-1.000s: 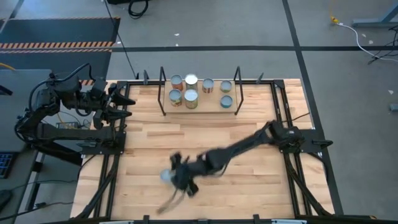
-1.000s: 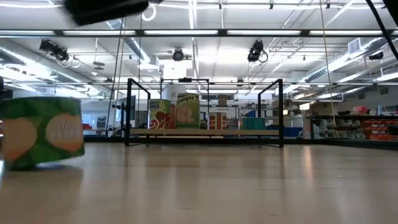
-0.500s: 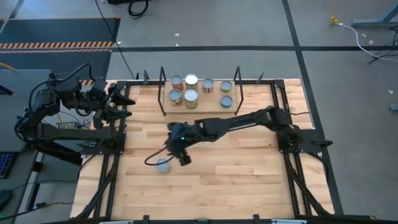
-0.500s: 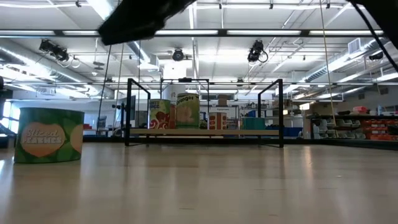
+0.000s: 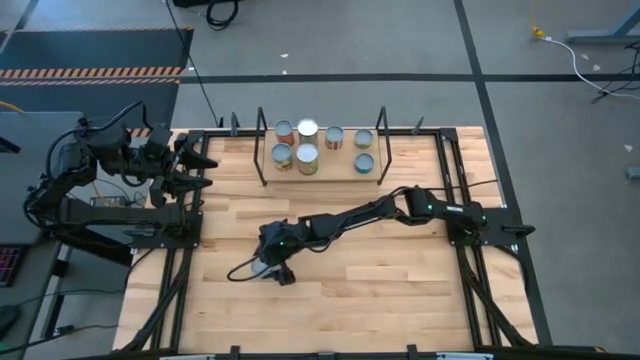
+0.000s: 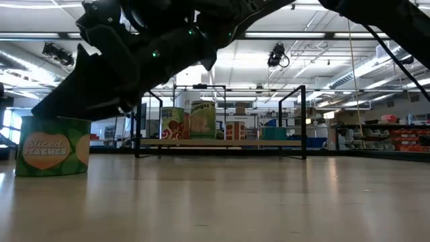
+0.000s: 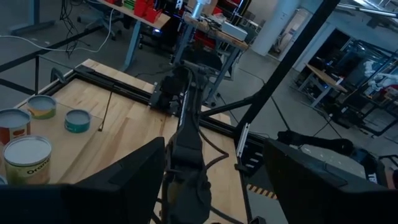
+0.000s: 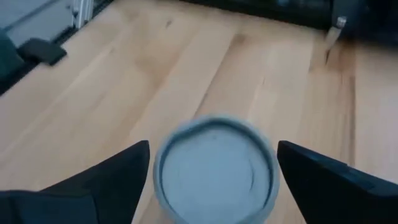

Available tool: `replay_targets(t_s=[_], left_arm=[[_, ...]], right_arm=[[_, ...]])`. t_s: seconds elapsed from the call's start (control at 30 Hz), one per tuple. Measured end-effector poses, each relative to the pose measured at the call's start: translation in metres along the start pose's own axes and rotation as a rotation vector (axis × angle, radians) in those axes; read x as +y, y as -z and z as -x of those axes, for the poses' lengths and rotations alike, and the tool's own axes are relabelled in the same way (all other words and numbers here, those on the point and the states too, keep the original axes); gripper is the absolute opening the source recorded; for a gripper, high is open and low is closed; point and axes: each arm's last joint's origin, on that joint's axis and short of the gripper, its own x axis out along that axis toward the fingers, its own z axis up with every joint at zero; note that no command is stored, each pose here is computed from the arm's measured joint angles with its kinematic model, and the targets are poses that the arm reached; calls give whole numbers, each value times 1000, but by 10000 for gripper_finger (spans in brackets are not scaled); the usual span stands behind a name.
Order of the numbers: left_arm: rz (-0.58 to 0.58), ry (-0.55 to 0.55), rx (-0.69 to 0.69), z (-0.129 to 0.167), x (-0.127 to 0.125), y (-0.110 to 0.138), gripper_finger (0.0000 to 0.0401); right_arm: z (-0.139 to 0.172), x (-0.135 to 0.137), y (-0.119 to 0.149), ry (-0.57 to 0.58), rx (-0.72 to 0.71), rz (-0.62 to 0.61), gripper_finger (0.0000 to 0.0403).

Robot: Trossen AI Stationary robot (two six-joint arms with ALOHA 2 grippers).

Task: Pick and place cans onto a shelf
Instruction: Put the canned sliced peaches on the shelf

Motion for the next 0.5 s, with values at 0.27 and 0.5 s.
replay_targets(t_s=[0.27,0.5], left_arm=[[-4,5,-13,0,-1,-1,275],[-6,7,-18,0,-1,-2,275]], right_arm=[[-9,-1,9,-5,0,6,372],[-19,-1,19,-39,-3,24,360]])
